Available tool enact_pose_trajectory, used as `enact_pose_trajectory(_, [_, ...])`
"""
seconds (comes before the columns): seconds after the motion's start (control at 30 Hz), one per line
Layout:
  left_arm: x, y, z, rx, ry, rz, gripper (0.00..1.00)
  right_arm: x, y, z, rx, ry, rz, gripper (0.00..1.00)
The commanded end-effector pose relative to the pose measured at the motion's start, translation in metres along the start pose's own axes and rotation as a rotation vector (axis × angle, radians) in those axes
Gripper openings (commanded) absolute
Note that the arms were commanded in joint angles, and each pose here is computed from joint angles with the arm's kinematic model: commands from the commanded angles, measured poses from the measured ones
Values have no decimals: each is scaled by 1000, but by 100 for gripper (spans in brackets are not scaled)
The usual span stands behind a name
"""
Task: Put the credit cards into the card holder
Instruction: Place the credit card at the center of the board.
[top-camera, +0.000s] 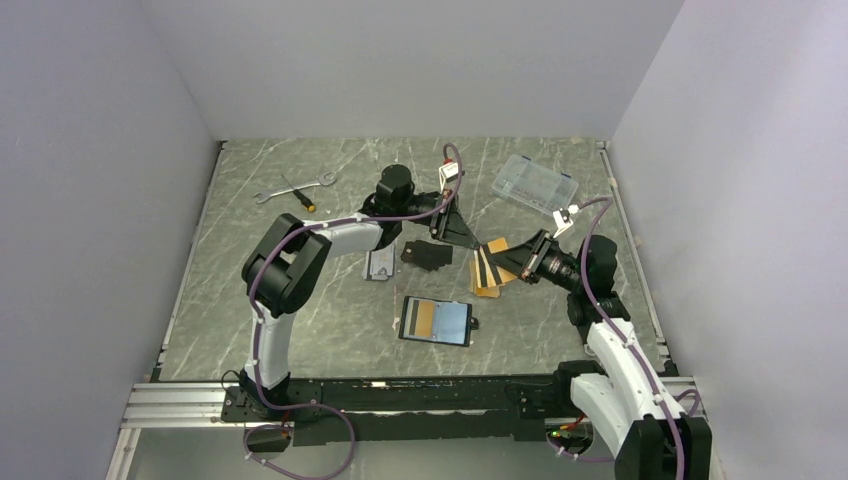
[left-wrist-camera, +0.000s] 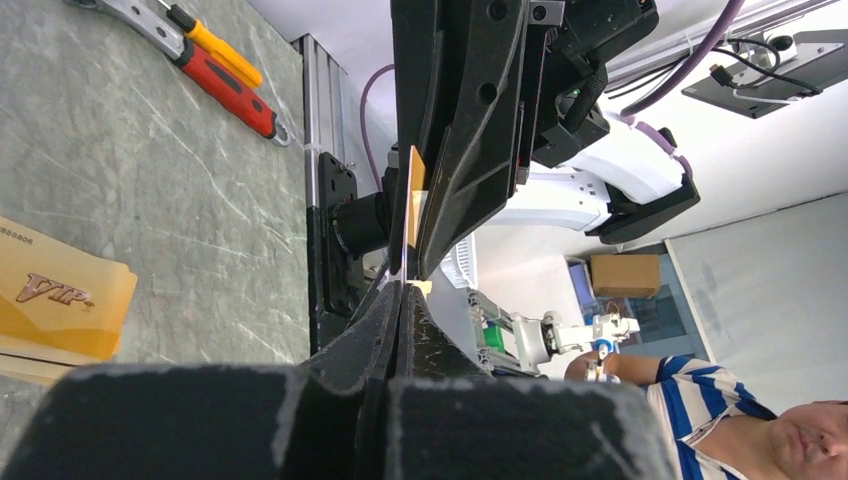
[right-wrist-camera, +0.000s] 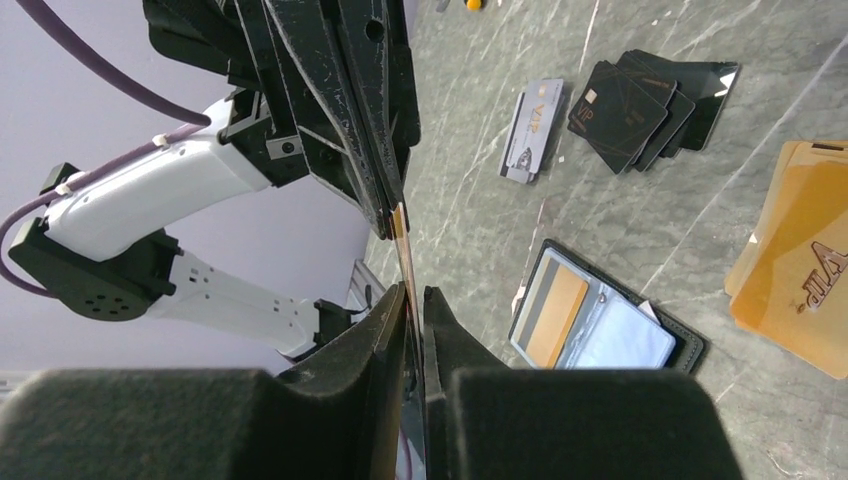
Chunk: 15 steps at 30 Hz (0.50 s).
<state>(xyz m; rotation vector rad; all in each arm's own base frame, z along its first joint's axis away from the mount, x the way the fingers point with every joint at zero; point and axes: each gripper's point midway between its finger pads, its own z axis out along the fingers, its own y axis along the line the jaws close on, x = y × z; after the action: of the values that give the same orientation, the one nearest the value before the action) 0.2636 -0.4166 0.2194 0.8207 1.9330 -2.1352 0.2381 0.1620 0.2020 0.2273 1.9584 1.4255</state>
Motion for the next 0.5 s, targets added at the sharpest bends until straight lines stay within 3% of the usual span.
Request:
enact_pose_trajectory(0.0, [-9,-26,-12,7,-9,95,0,-7,-15,-3,66,-52,0,13])
enact_pose_trajectory(0.47, [-13,-10,-14,-57,-35,74,0,-5,-28,-7,137,-57,-4,13])
